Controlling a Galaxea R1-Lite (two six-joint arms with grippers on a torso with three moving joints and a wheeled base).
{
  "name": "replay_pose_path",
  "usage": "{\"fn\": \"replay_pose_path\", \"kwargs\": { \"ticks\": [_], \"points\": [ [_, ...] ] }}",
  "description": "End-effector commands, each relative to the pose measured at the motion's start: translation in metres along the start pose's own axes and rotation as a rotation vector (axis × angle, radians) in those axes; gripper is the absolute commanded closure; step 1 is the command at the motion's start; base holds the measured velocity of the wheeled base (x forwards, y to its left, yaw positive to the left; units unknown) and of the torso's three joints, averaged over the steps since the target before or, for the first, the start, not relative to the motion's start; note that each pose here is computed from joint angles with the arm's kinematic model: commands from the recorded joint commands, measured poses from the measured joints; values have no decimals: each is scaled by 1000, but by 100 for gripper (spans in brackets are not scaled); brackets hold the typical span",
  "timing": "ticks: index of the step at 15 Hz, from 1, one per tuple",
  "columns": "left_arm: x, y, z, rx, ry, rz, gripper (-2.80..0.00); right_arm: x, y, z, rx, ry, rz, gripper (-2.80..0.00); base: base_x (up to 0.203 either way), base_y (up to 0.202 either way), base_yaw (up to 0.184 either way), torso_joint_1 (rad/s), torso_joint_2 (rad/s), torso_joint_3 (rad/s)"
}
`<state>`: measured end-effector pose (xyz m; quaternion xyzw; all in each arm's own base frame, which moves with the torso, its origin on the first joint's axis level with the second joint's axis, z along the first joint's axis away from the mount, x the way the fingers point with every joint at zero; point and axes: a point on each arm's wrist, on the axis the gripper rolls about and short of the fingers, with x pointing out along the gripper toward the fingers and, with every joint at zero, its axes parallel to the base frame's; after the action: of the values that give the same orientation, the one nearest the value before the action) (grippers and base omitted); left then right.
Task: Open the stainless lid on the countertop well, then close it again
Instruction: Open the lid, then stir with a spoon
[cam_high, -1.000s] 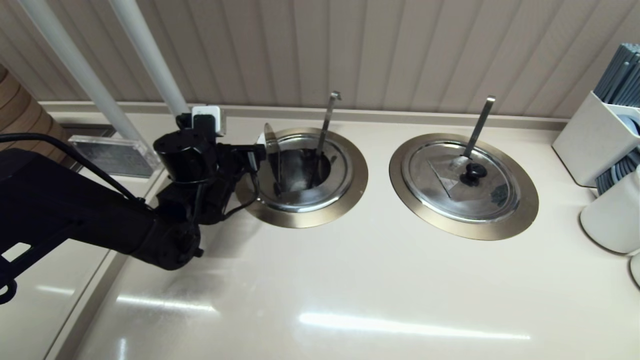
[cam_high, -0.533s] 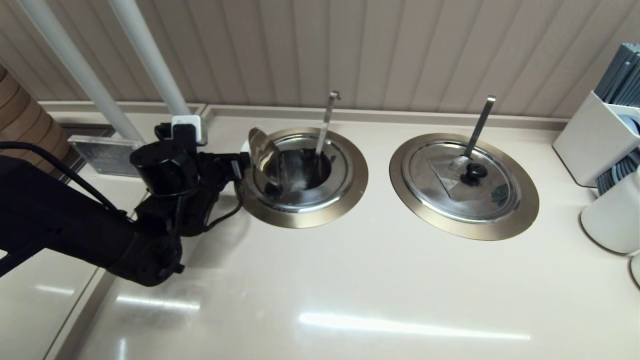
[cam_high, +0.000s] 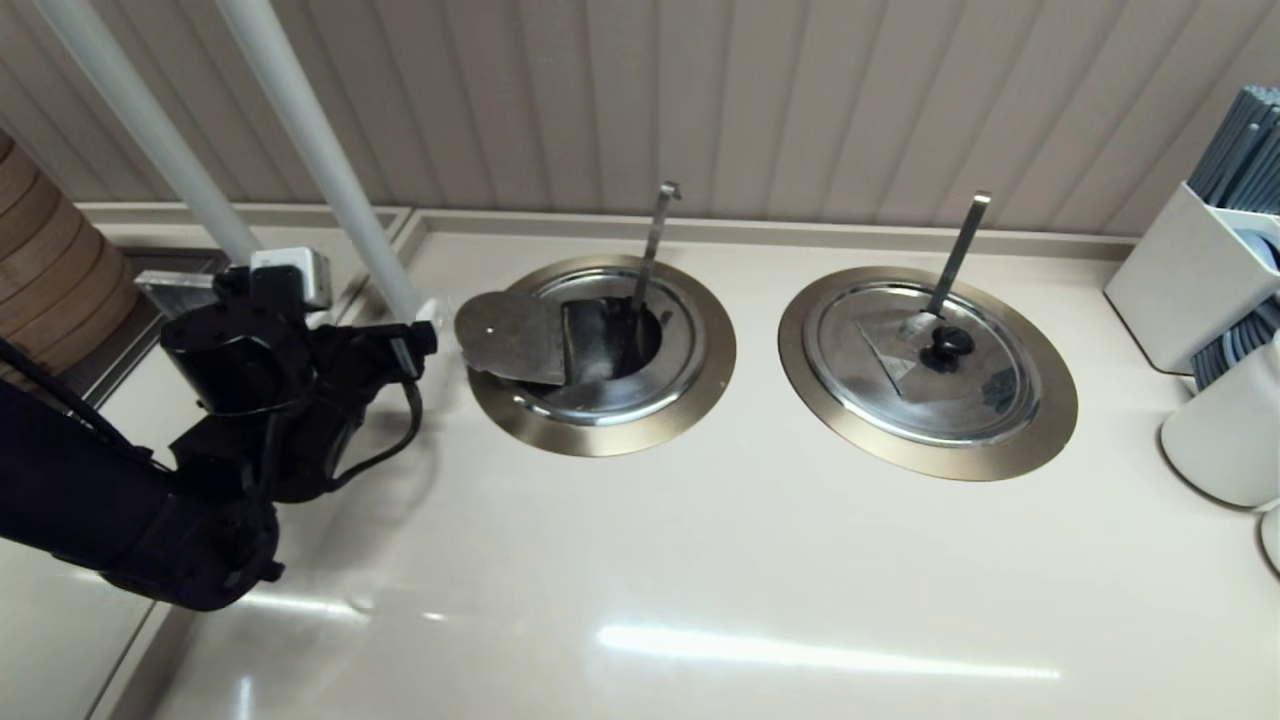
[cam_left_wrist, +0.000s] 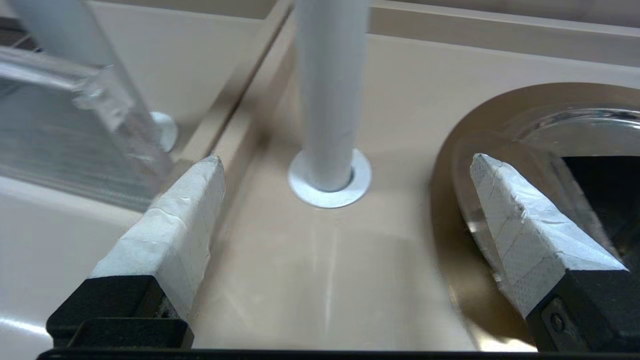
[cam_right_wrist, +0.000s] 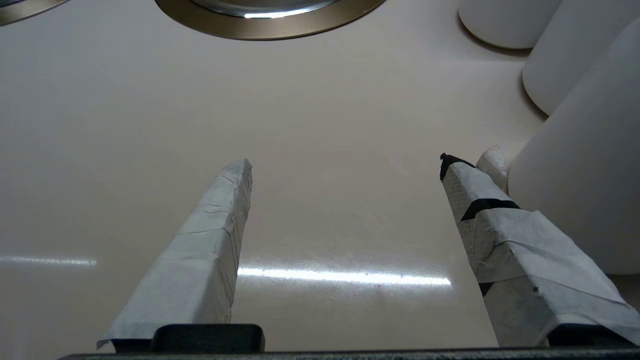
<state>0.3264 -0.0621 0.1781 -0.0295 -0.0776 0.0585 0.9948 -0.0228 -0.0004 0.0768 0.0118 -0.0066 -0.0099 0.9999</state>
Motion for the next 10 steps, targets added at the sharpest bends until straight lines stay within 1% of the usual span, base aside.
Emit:
{"fn": "replay_pose_path", "kwargs": {
  "ticks": [1, 4, 6, 8, 9, 10],
  "points": [
    [-8, 16, 10, -4, -22, 28, -280, 1, 0, -2, -1, 7, 0, -280, 0, 0, 0, 0, 0, 0],
    [-17, 21, 23, -19, -49, 5, -280, 1, 0, -2, -1, 7, 0, -280, 0, 0, 0, 0, 0, 0],
    [-21, 17, 23, -8, -23, -66, -280, 1, 0, -2, -1, 7, 0, -280, 0, 0, 0, 0, 0, 0],
    [-23, 1, 18, 6, 55, -132, -280, 1, 0, -2, -1, 7, 0, -280, 0, 0, 0, 0, 0, 0],
    [-23, -9, 18, 8, 74, -178, -280, 1, 0, -2, -1, 7, 0, -280, 0, 0, 0, 0, 0, 0],
    [-21, -18, 22, 9, 77, -236, -280, 1, 0, -2, -1, 7, 0, -280, 0, 0, 0, 0, 0, 0]
  ]
}}
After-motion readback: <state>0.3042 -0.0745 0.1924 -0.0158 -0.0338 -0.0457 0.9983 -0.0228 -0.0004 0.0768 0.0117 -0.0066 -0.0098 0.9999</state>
